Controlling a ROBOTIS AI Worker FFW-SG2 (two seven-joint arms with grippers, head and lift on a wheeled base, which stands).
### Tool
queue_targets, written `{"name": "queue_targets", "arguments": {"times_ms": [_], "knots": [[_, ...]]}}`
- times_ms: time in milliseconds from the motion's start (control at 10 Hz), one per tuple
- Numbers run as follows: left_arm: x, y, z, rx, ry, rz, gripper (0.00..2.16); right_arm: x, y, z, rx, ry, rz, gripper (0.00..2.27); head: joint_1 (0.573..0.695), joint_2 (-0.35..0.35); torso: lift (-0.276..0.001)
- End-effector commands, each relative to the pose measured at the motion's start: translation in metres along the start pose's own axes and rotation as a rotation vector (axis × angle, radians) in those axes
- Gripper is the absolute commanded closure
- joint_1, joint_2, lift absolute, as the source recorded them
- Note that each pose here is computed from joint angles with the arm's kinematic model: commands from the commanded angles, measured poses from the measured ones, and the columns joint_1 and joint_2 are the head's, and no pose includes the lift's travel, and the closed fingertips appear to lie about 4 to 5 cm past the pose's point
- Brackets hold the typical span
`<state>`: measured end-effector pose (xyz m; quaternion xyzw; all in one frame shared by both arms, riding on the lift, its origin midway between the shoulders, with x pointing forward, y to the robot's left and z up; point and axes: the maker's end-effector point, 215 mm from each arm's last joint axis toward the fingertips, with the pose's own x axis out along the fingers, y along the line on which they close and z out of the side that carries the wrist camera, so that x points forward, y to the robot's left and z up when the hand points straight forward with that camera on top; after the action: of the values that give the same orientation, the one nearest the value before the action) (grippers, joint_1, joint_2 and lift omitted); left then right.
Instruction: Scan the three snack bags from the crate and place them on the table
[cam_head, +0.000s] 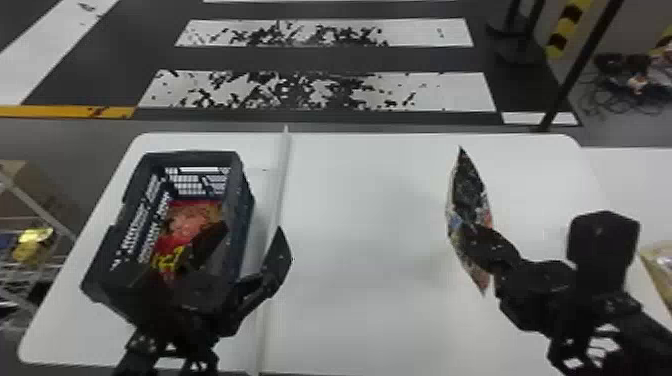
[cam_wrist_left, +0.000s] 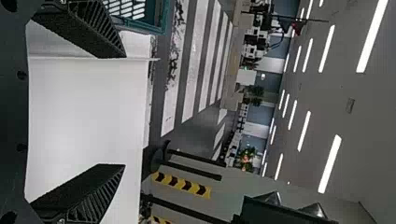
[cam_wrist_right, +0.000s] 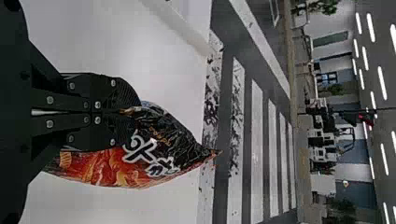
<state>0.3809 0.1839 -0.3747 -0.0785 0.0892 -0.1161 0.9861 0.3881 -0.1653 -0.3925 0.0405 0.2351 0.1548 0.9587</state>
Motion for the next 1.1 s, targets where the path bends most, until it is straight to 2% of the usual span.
{"name": "queue_targets", "arguments": {"times_ms": [0, 200, 400, 700, 1000], "knots": [[-0.001, -0.001, 0.000, 0.001, 0.000, -0.002, 0.03, -0.007, -0.013, 0.009, 0.178, -0.038, 0.037, 2.25, 0.695, 0.029, -0.062], [0.000, -0.005, -0.001, 0.005, 0.002, -0.008, 0.03, -0.016, -0.028, 0.011, 0.408, -0.084, 0.111, 2.24, 0.695, 0.007, -0.062], [0.000, -0.009, -0.002, 0.009, 0.005, -0.014, 0.03, -0.021, -0.045, -0.005, 0.594, -0.077, 0.154, 2.25, 0.695, -0.022, -0.062], [0.001, -0.014, -0.004, 0.007, 0.007, -0.018, 0.03, -0.020, -0.081, -0.033, 0.704, -0.090, 0.115, 2.25, 0.695, -0.075, -0.062], [0.001, -0.015, -0.005, 0.006, 0.009, -0.018, 0.03, -0.023, -0.116, -0.056, 0.700, -0.101, 0.023, 2.25, 0.695, -0.132, -0.062]]}}
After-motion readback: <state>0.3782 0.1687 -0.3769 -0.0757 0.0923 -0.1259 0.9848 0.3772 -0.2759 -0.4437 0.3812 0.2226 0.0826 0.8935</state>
